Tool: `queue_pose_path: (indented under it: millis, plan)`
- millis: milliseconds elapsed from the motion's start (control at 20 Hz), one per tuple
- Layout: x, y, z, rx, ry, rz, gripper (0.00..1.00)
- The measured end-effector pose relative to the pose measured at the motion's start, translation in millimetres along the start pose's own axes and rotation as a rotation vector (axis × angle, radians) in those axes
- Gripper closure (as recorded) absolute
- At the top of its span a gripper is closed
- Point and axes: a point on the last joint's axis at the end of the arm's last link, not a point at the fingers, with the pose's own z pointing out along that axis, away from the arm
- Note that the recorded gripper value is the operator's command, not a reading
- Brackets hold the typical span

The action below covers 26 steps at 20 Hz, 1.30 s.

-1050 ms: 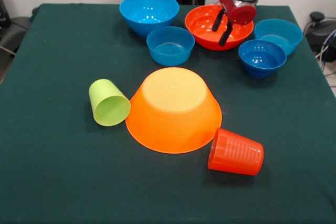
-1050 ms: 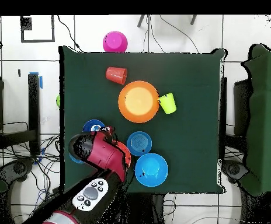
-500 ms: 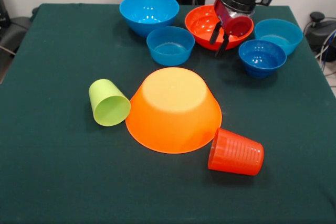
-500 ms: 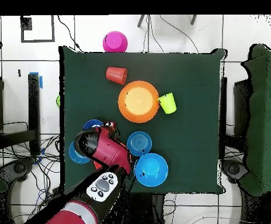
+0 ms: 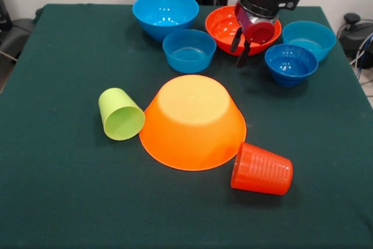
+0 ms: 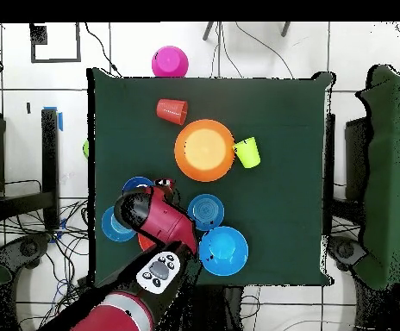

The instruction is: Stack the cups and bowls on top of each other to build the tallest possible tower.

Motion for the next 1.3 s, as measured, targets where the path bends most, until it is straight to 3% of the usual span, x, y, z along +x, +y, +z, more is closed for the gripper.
queue_pose_path:
  millis: [550,1100,1300]
  plan:
    - [5.5,3,-8,-0.014,0.001,-0.010,0.00]
    - [51.1,6,-57,-0.061,0.020,-0.089,0.00]
    - [54.3,6,-60,-0.066,0.021,-0.094,0.00]
